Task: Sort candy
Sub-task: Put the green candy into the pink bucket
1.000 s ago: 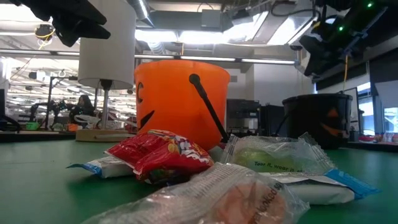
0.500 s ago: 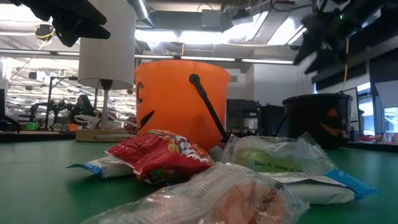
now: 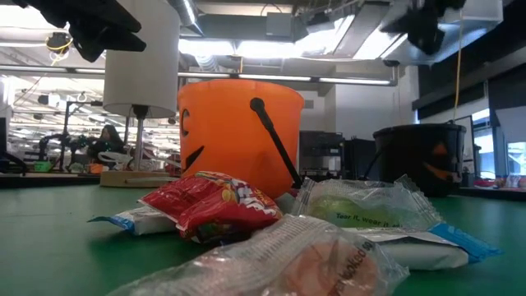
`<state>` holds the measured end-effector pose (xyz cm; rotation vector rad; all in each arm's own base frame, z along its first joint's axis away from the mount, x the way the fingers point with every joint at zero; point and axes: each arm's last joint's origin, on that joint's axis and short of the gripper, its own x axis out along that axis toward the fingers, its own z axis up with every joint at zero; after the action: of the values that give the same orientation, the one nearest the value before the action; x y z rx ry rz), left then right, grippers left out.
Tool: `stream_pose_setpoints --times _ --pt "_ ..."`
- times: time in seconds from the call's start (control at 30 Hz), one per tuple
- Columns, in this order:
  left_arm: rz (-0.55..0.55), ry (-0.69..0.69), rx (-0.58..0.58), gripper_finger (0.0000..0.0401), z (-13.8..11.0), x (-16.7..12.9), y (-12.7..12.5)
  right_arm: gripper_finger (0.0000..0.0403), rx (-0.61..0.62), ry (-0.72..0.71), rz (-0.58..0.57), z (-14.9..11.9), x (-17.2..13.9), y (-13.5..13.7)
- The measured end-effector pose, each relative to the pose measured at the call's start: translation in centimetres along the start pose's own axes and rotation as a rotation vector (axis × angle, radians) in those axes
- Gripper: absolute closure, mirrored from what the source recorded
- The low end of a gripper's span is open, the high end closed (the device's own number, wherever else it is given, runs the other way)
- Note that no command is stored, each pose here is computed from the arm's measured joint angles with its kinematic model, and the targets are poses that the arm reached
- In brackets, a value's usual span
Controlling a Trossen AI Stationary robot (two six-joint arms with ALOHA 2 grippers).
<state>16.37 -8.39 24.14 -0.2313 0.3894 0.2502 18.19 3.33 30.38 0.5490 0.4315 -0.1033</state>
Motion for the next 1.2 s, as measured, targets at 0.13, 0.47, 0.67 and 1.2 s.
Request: stream_pose_setpoints --times 0.13,0.47,0.67,1.2 --pt "0.000 0.000 0.000 0.0241 0.0 0.0 0.0 0.0189 -0.100 0.012 0.101 -1.9 2.5 3.4" --pt "0.000 0.000 -0.001 0.0241 0.0 0.0 0.0 0.0189 -0.341 0.201 0.130 -11.3 12.8 7.0" --pt "0.000 0.000 -0.009 0.0241 0.0 0.0 0.0 0.0189 -0.447 0.316 0.123 -15.1 17.2 9.4" --pt "-0.006 -0.003 -0.031 0.0241 0.1 0.0 0.0 0.0268 -0.557 0.505 -0.090 -18.7 19.3 9.9"
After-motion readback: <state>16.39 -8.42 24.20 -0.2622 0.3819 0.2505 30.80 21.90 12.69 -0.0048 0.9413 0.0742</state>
